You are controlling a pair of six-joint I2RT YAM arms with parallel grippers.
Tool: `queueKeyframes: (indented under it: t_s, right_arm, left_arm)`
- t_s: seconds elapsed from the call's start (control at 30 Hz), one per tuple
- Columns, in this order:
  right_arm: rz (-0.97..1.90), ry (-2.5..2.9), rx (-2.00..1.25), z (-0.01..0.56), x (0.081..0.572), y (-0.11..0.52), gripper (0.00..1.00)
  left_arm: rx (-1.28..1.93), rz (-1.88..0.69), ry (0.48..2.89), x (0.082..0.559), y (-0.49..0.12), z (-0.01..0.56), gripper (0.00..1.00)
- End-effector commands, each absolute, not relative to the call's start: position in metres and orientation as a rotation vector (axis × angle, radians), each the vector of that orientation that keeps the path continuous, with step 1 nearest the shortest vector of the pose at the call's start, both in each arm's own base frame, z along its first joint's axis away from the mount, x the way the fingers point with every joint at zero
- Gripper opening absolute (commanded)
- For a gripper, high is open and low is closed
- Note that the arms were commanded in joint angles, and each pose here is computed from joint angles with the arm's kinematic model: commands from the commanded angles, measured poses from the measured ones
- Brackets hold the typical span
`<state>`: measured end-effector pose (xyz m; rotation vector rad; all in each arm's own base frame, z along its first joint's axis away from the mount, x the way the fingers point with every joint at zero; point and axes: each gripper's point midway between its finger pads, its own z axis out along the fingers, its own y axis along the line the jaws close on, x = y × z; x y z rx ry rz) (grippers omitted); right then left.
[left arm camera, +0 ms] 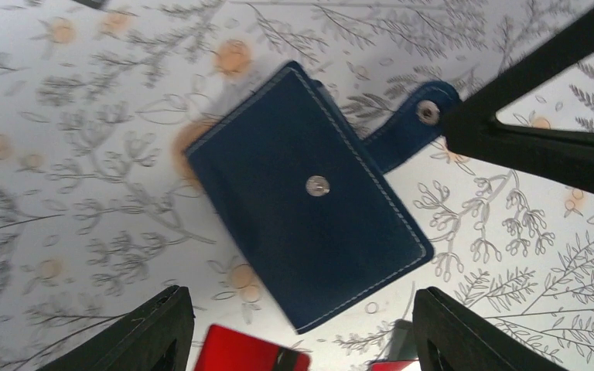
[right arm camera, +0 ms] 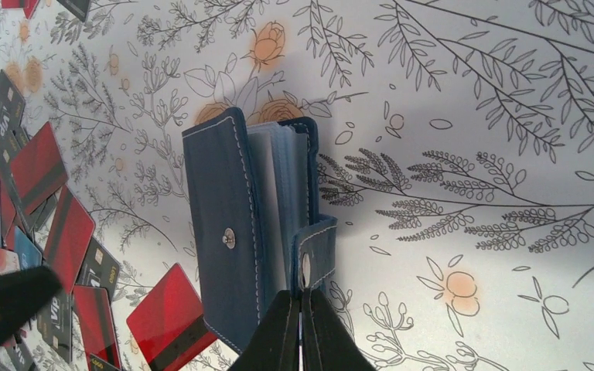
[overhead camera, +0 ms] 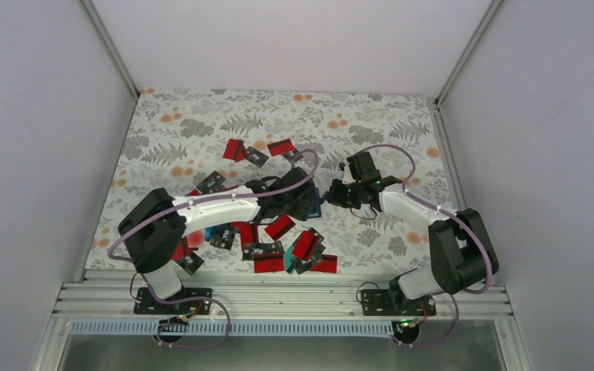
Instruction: Put the credit cards into the card holder
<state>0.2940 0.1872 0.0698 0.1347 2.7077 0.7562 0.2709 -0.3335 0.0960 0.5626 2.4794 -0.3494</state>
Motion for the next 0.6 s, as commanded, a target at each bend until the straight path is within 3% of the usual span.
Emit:
queueKeyframes:
  t_s: [0.0, 0.57]
  right_arm:
    - [0.801, 2.664, 0.101, 0.088, 0.301, 0.193, 0.04]
    - [0.825, 2.655, 0.075, 0.099, 0.296, 0.194, 0.04]
  left_arm:
    - [0.612, -0.373, 2.504, 0.263, -0.358, 0.084, 0.71]
    - [0.587, -0.311, 2.565, 0.265, -0.382, 0.06, 0.7]
